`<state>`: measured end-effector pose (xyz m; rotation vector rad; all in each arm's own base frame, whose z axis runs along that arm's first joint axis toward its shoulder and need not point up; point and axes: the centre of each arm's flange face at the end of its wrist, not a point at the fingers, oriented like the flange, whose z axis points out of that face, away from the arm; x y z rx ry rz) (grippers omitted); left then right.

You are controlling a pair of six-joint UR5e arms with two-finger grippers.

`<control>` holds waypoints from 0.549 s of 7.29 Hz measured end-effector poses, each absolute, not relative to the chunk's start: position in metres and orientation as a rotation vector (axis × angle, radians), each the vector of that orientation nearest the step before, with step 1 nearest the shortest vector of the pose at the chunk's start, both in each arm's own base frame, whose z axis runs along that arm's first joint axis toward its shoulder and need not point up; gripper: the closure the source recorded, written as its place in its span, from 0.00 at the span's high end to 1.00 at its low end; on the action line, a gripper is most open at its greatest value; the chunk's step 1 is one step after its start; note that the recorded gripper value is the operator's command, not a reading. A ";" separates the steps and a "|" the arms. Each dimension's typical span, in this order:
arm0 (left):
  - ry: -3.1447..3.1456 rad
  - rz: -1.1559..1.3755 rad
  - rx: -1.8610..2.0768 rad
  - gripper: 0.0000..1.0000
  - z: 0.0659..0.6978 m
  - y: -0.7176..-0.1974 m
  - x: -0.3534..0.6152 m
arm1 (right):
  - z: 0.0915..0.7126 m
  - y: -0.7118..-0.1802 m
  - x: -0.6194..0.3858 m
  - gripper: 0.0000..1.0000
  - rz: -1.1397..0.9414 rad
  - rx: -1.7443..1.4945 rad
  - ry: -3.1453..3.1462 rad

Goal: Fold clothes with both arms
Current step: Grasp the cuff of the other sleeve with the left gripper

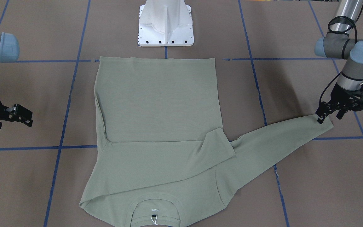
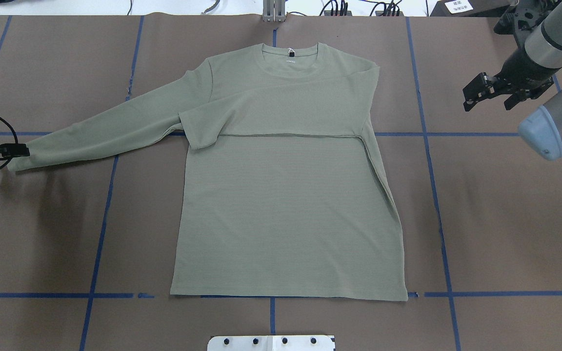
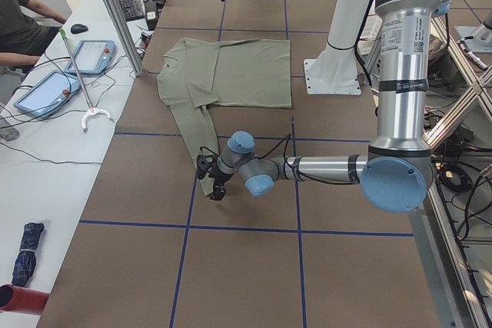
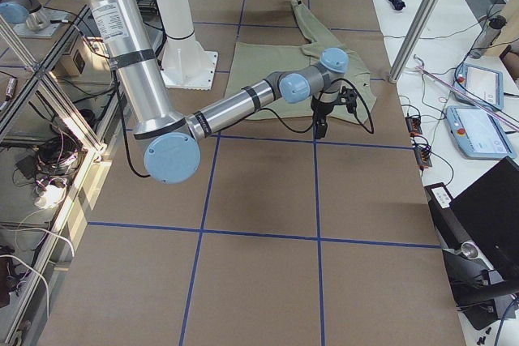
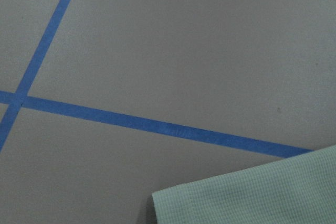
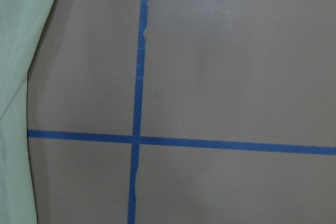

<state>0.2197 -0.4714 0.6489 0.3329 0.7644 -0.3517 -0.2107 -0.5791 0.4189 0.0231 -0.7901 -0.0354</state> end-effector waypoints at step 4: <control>0.780 -0.342 0.303 0.94 0.648 -0.459 0.236 | 0.419 -0.579 -0.211 1.00 -0.035 0.023 -0.791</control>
